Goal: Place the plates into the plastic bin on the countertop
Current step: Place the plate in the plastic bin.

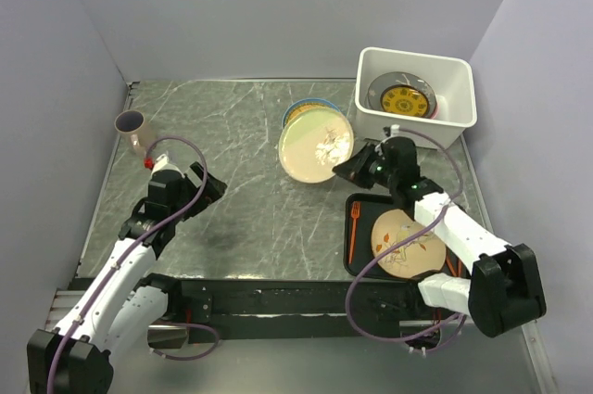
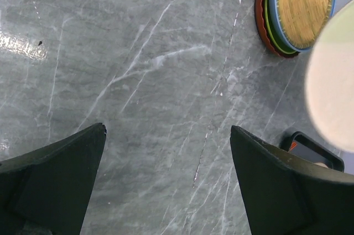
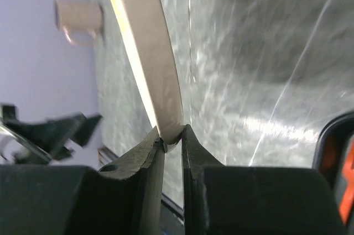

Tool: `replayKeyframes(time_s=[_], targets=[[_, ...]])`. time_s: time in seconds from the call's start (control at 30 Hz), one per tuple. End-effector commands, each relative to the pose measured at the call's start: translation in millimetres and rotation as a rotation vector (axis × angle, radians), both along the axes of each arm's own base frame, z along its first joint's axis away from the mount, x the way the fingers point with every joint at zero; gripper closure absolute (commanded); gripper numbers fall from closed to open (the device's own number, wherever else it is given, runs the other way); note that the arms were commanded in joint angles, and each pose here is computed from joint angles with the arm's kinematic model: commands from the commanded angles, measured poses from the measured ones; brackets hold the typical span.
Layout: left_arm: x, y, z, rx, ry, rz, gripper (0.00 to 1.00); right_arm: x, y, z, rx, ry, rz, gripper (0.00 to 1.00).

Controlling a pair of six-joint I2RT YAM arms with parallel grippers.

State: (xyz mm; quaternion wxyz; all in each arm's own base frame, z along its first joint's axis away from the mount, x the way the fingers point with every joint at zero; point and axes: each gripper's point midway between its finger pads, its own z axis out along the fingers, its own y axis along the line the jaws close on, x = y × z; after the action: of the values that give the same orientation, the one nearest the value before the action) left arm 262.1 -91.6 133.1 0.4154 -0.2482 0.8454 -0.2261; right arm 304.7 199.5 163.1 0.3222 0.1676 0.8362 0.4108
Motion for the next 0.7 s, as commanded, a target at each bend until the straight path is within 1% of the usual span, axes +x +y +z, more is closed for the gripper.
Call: replayKeyframes(time_s=[0.0,0.07,0.13,0.17,0.33,0.47,0.5,0.63,0.67], targets=[[4.6,-4.1,1.7,-0.003,-0.034,-0.027,0.01,34.7,-6.1,111.0,0.131,-0.306,0.03,0.95],[5.1,-4.3,0.7,-0.002,-0.032,-0.027,0.01,45.8,-15.0,125.1,0.143,-0.328,0.009,0.95],[5.4,-4.2,-2.2,0.001,-0.028,-0.028,0.01,59.4,-28.1,127.8,0.142,-0.326,-0.018,0.95],[5.7,-4.2,-3.5,0.003,-0.025,-0.029,0.01,64.9,-31.7,138.1,0.144,-0.345,-0.023,0.95],[7.6,-4.0,-10.5,0.016,-0.003,-0.033,0.01,94.3,-60.5,146.6,0.143,-0.344,-0.077,0.95],[8.2,-9.1,-15.2,0.004,0.007,-0.057,0.01,105.7,-71.0,157.7,0.167,-0.35,-0.08,0.95],[9.1,-10.3,-15.0,0.004,0.006,-0.062,0.01,112.4,-85.1,156.2,0.164,-0.345,-0.113,0.95],[10.4,-14.7,-22.4,0.003,0.032,-0.087,0.01,122.9,-107.6,163.7,0.165,-0.351,-0.155,0.95],[11.2,-14.9,-22.5,0.003,0.032,-0.087,0.01,127.0,-119.5,169.4,0.168,-0.362,-0.18,0.95]])
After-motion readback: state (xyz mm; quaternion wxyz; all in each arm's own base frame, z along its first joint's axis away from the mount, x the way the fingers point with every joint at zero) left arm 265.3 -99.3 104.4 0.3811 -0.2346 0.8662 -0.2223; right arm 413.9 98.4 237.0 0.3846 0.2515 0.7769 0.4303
